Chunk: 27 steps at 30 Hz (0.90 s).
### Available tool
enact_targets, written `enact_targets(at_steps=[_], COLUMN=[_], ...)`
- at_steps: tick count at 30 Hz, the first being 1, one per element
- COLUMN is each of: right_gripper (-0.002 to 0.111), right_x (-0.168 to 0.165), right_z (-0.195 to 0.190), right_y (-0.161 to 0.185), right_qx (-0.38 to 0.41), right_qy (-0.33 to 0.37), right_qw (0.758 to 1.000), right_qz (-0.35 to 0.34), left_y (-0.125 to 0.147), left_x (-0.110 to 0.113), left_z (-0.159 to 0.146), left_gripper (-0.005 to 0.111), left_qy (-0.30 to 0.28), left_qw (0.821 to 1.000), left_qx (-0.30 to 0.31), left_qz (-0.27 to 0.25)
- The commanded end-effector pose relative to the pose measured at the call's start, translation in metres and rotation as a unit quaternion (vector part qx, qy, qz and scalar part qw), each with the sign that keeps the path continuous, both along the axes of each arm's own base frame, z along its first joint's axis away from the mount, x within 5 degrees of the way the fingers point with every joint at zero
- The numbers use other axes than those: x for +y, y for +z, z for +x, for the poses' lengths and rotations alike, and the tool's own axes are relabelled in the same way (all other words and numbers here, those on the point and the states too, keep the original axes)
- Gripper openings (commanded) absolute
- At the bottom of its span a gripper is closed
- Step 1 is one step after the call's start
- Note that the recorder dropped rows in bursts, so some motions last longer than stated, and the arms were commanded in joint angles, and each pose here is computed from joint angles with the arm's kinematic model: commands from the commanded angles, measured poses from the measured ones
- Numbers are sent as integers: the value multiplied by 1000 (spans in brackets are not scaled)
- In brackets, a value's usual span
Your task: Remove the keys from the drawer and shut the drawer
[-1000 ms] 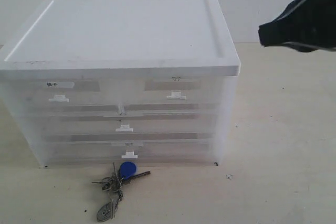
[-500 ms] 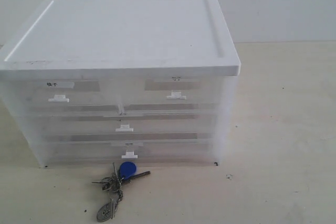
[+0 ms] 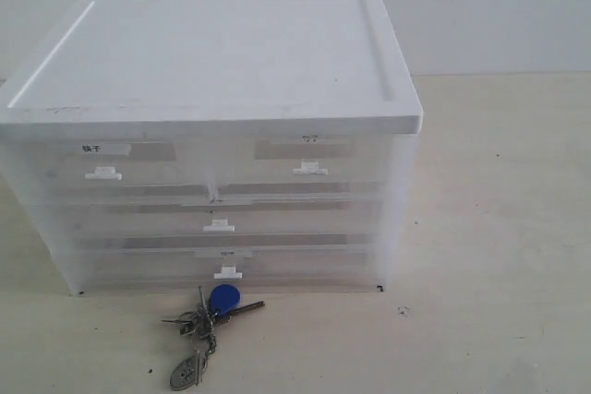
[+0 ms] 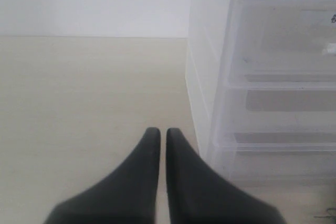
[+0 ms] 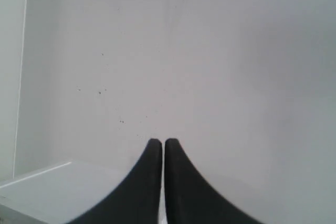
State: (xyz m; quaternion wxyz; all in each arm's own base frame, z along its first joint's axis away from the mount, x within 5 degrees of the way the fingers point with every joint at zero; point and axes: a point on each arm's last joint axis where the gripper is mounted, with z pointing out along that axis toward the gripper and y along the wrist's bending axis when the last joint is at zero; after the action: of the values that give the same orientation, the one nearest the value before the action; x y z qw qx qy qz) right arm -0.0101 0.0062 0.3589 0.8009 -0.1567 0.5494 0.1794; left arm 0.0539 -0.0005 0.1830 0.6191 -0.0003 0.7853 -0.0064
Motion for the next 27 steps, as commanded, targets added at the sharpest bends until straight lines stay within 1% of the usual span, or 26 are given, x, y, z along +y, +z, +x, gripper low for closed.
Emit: enact_targets(at_steps=[1,6,8,27], right_gripper=[0,0,0,0], right_x=[4,7,8,7], right_z=[15,31,34,34], right_y=[-22,-48,-53,-54], right_qx=[16,34,37,35], right_qy=[-11,-23,-26,-27], right_qw=[1000,999,999,999], right_qz=[2,7,7,12], left_y=[2,2,2,2], left_x=[0,0,0,0], left_z=[0,0,0,0], left_gripper=[5,5,5,5], left_qy=[0,0,0,0], left_qw=[1000,1000,1000,1000], left_qx=[-6,-6,-6,-6], left_qz=[2,2,2,2])
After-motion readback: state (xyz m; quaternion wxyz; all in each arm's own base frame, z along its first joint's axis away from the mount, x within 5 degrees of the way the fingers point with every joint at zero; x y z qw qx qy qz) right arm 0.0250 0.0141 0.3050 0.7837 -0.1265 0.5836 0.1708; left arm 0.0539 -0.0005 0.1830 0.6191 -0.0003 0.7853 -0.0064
